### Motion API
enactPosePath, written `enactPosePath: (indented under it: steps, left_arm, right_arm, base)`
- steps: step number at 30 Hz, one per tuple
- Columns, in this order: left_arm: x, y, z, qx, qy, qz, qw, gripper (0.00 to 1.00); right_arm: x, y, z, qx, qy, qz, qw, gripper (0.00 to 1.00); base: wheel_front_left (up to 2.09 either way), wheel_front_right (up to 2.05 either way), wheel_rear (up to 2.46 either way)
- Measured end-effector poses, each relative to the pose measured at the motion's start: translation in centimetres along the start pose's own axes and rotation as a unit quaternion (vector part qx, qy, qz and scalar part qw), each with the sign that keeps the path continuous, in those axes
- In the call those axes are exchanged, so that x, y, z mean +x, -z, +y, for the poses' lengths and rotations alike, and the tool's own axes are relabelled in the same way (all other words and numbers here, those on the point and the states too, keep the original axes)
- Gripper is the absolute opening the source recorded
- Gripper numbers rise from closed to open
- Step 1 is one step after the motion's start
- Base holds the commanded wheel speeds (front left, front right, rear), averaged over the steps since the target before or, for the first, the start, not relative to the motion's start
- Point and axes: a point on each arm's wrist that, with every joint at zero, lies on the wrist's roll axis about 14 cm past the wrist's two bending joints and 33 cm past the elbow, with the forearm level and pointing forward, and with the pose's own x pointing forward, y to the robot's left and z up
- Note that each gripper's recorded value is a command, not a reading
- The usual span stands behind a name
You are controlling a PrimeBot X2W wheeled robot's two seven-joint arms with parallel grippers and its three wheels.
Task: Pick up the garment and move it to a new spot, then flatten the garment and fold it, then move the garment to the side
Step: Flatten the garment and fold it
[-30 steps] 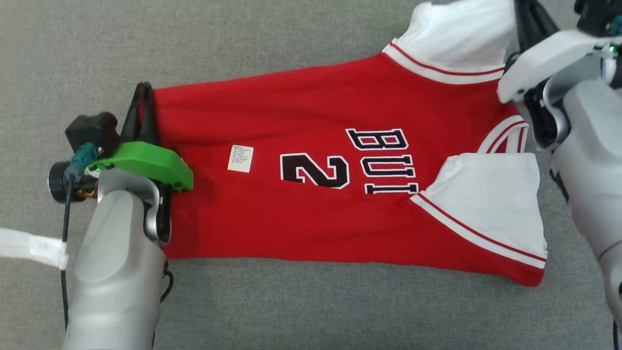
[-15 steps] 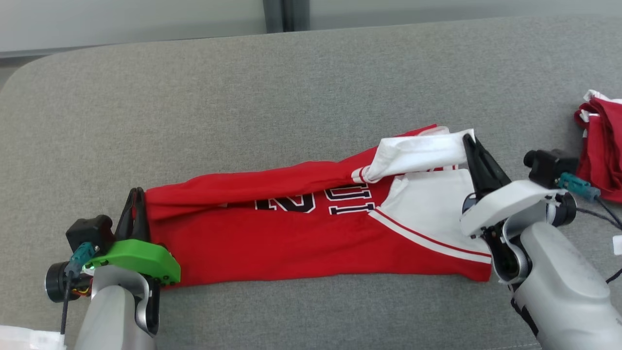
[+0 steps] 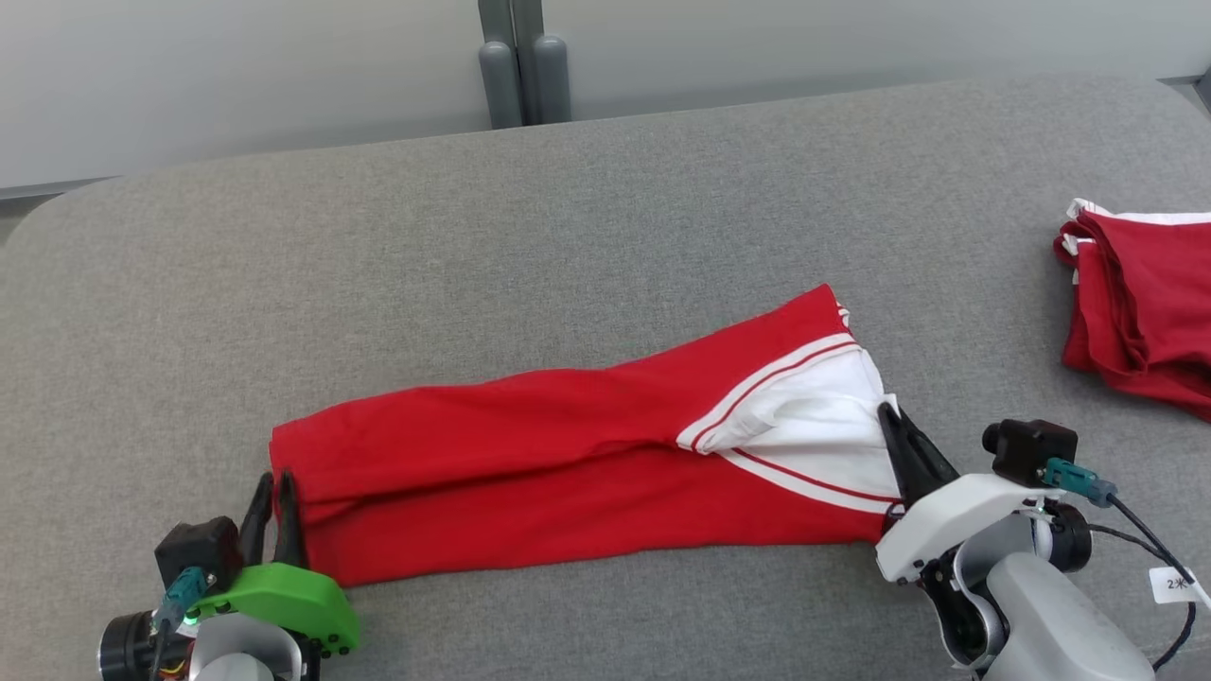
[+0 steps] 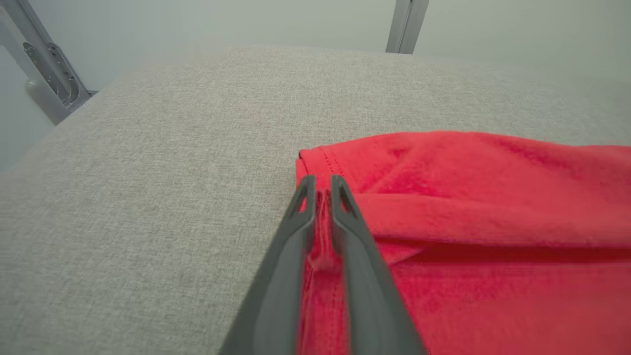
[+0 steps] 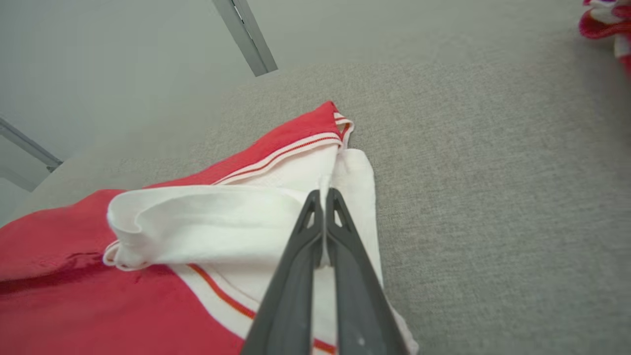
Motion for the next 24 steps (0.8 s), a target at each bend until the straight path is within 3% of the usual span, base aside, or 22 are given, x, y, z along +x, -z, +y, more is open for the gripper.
enactPosePath:
  steps: [1,2,3,8,13,24]
  left_arm:
    - [-0.2,-0.1,0.3,0.0,-0.007,-0.002,1.0,1.0]
    - [-0.4,-0.3,0.8,0.0,-0.019,-0.007,1.0,1.0]
    - [-0.7,-0.6,1.4,0.0,-0.03,-0.013,0.999,1.0]
    - [-2.6,-0.7,3.2,-0.006,-0.076,-0.024,0.997,1.0]
    - [-3.8,-0.9,3.3,-0.01,-0.084,-0.031,0.996,1.0]
    - [-5.0,-0.5,3.4,-0.019,-0.09,-0.03,0.995,1.0]
  right_arm:
    - [-0.2,0.2,-0.3,0.005,0.007,0.002,1.0,0.47]
    - [-0.2,0.2,-0.4,0.005,0.01,0.001,1.0,0.92]
    - [-0.2,-0.1,-0.5,0.002,0.011,-0.003,1.0,1.0]
    - [-0.1,-1.9,-0.8,-0.007,0.019,-0.033,0.999,1.0]
    - [0.4,-2.2,-0.3,-0.01,0.02,-0.04,0.999,1.0]
    - [1.4,3.7,-0.9,-0.027,0.039,0.062,0.997,1.0]
  base:
    - [0.0,0.0,0.0]
    - [0.0,0.0,0.0]
    - [0.0,0.0,0.0]
    - [0.0,0.0,0.0]
    - [0.0,0.0,0.0]
    - [0.0,0.0,0.0]
